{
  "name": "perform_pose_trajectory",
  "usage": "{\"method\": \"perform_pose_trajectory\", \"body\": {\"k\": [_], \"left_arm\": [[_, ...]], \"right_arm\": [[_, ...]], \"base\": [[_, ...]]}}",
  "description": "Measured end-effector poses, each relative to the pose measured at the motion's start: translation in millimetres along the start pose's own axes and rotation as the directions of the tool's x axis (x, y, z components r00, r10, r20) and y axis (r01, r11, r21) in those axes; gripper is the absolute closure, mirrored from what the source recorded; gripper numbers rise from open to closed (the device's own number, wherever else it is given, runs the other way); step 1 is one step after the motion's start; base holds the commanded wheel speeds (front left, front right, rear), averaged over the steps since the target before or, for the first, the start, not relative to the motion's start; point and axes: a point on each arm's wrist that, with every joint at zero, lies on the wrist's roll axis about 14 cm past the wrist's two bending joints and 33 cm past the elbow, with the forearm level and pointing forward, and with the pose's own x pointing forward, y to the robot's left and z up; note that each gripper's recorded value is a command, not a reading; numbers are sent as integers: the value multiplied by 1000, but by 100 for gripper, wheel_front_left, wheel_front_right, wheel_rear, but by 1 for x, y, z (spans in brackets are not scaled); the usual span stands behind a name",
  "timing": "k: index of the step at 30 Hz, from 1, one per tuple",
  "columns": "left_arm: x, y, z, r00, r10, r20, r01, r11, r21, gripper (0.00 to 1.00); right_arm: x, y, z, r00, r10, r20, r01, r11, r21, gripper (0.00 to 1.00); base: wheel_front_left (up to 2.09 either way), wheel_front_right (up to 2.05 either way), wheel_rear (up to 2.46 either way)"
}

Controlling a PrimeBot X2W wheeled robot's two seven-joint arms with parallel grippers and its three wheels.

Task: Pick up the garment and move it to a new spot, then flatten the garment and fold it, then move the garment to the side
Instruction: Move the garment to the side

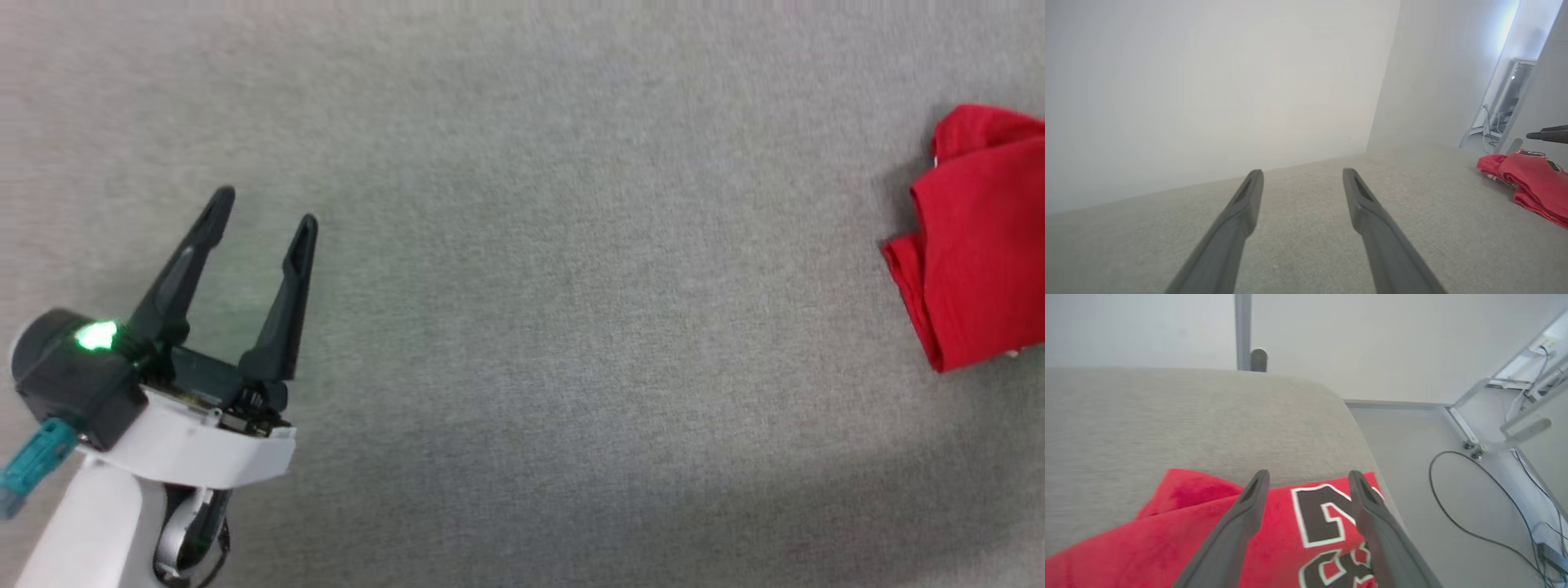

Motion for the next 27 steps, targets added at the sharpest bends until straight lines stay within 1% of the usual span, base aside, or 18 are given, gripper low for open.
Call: {"method": "perform_pose_trajectory", "body": {"k": [4,9,12,15,17,21,27], "left_arm": [[-13,10,8,998,64,-5,-64,998,9,0],[-33,26,18,989,147,-11,-147,989,29,0],[-49,36,18,979,204,-33,-202,979,39,0],[-67,46,15,964,258,-61,-255,966,46,0],[-76,51,17,956,287,-65,-284,958,51,0],[-98,53,18,939,333,-80,-330,942,56,0],[-123,46,25,927,368,-79,-364,930,57,0]], "right_arm": [[-13,50,10,989,141,42,-141,990,-10,0],[-36,108,15,954,287,84,-287,958,-14,0],[-50,137,18,929,351,116,-353,935,-3,0],[-64,159,23,903,393,172,-403,915,28,0],[-74,170,25,887,411,209,-429,902,45,0],[-91,176,24,872,409,267,-446,890,94,0],[-118,169,16,859,388,335,-456,877,154,0]], "base": [[0,0,0],[0,0,0],[0,0,0],[0,0,0],[0,0,0],[0,0,0],[0,0,0]]}}
